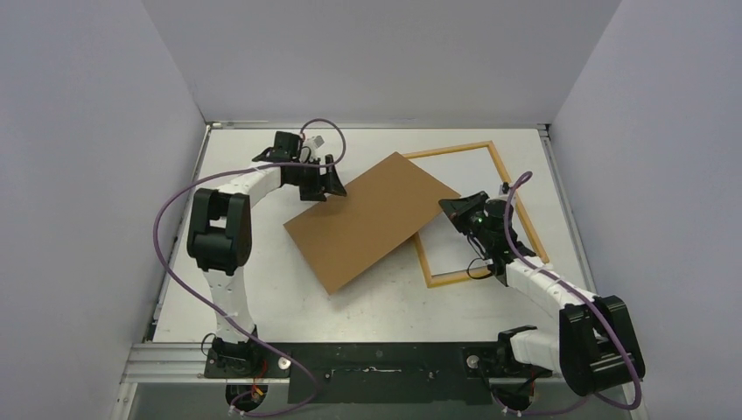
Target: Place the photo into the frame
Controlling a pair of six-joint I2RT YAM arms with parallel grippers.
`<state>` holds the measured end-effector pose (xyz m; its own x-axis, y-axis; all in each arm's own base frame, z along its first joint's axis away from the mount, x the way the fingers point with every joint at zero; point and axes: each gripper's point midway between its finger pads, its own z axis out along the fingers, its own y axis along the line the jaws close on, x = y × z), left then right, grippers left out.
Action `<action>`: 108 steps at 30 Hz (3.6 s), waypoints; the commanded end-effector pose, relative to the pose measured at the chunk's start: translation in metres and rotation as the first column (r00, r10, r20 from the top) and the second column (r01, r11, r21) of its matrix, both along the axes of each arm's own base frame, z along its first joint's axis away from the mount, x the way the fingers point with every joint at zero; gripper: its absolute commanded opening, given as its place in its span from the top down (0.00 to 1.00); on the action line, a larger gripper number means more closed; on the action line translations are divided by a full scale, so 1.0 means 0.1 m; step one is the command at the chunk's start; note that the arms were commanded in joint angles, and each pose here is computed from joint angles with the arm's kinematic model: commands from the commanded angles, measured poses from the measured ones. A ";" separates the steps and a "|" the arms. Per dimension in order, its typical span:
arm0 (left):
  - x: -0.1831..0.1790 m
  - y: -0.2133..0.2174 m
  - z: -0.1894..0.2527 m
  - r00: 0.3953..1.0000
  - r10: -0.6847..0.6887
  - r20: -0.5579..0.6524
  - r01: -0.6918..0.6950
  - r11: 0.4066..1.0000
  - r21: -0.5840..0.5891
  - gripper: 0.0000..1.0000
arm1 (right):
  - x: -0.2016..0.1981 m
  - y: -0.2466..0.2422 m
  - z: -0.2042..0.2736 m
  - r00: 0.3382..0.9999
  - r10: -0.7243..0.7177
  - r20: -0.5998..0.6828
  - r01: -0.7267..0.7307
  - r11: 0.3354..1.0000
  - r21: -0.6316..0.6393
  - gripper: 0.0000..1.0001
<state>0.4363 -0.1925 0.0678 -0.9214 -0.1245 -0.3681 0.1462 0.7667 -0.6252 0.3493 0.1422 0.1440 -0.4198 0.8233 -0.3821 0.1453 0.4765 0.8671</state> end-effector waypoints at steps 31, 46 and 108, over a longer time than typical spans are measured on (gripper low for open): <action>-1.55 -1.34 1.92 0.547 -0.617 0.566 0.278 0.771 0.573 0.13 | -0.31 -0.02 0.77 0.919 -0.089 -0.385 0.044 0.991 -0.125 1.00; -1.96 -1.56 2.04 0.454 -0.666 0.591 0.283 0.737 0.613 0.28 | -0.36 0.01 0.69 0.872 -0.149 -0.467 0.115 0.988 -0.099 1.00; -1.01 -0.38 2.59 0.710 -0.357 0.607 -0.120 0.788 0.604 1.00 | -0.09 -0.20 1.94 0.999 -0.022 0.024 0.025 0.986 -0.163 0.22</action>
<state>0.3325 -0.2480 0.2682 -0.3795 0.6105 -0.6952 0.5496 0.7532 0.3614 0.3341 0.1285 0.3507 -0.3789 0.8235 -0.4221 0.1424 0.5026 0.8527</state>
